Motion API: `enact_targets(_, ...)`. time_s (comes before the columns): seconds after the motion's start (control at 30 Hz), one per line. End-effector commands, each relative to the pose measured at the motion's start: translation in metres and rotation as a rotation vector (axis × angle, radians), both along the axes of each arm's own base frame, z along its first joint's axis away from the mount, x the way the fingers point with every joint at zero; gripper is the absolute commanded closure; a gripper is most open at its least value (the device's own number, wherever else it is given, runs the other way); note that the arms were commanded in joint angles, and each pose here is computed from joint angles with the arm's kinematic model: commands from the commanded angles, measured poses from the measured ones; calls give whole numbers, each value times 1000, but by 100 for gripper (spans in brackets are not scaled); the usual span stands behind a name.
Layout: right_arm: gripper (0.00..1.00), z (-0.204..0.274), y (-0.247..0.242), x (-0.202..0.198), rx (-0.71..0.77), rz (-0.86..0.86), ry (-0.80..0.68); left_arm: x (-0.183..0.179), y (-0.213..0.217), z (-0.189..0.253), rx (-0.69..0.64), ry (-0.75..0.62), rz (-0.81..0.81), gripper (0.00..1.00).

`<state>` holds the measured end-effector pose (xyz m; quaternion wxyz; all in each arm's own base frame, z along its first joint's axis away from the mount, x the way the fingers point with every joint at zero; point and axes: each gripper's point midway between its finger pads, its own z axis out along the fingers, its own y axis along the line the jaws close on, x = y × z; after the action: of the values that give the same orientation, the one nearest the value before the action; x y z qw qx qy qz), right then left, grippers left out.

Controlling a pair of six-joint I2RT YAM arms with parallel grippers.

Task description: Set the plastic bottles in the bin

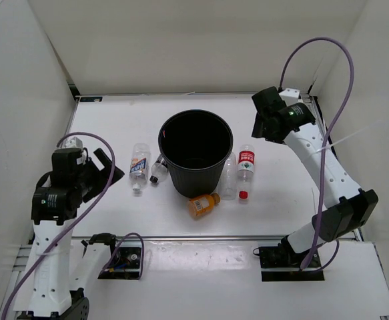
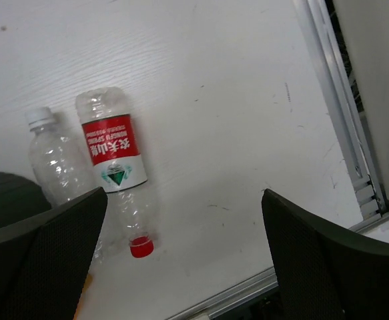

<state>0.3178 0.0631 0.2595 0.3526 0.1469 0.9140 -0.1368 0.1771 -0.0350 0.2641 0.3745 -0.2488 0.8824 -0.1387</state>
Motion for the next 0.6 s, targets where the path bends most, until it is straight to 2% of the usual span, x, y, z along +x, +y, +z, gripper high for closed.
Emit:
enact_targets(0.0, 0, -3, 14, 0, 24, 101, 23, 0, 0, -9, -39, 0, 59, 0)
enact_targets(0.13, 0, -36, 31, -3, 122, 155, 128, -1, 21, -10, 59, 53, 126, 0)
enact_targets(0.27, 0, -79, 23, -2, 202, 121, 257, 5, 31, -12, 117, 85, 148, 0)
enact_targets(0.33, 0, -96, 43, 4, 343, 188, 291, 11, 24, -20, 99, 96, 103, 0)
enact_targets(0.43, 0, -119, 47, 16, 457, 222, 286, 14, 16, -33, 64, 125, 81, 0)
enact_targets(0.57, 0, -140, 61, 22, 530, 300, 309, 21, 9, -37, 35, 137, 54, 0)
